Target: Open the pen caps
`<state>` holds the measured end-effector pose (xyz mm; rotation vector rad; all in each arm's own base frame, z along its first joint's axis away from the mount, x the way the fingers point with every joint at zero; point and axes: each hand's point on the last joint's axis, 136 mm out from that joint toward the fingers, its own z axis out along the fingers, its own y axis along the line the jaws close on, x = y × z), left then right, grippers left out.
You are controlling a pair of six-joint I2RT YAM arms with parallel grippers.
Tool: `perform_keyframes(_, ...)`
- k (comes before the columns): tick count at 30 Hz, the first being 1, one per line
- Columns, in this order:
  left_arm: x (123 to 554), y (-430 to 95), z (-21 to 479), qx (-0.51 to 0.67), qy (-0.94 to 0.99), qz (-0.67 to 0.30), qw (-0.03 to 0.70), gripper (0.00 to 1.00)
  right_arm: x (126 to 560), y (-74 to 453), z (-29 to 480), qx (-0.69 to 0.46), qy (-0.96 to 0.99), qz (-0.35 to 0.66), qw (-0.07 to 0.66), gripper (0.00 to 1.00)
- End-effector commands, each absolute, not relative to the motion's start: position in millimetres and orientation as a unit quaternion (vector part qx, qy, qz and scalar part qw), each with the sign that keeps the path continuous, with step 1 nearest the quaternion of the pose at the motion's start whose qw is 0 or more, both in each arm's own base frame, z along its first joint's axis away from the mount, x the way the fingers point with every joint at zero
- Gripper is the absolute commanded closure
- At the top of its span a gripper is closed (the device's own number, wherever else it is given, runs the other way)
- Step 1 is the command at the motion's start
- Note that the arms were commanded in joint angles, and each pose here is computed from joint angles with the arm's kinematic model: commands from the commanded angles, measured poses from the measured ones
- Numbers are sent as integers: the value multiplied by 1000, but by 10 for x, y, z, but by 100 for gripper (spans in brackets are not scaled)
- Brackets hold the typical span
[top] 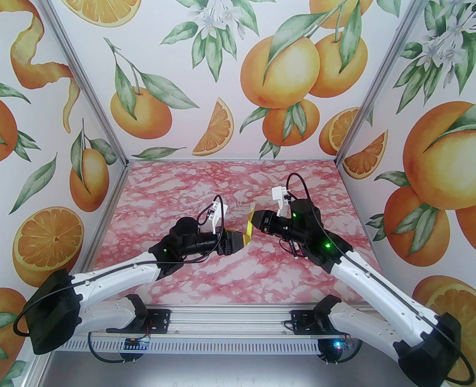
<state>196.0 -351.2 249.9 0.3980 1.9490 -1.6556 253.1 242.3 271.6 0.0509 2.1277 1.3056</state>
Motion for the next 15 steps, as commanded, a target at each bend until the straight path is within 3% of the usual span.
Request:
perform_keyframes(1, 1976, -3574, 2849, 154, 687, -652, 282, 29, 2451, 2524, 2930, 7, 775, 545, 318, 83)
perform_keyframes(4, 1981, -3575, 2868, 152, 686, -654, 281, 35, 2415, 2565, 2948, 0, 772, 552, 316, 83)
perform_keyframes(15, 1971, -3545, 2930, 153, 685, -654, 283, 74, 2357, 2628, 2990, -17, 757, 572, 315, 82)
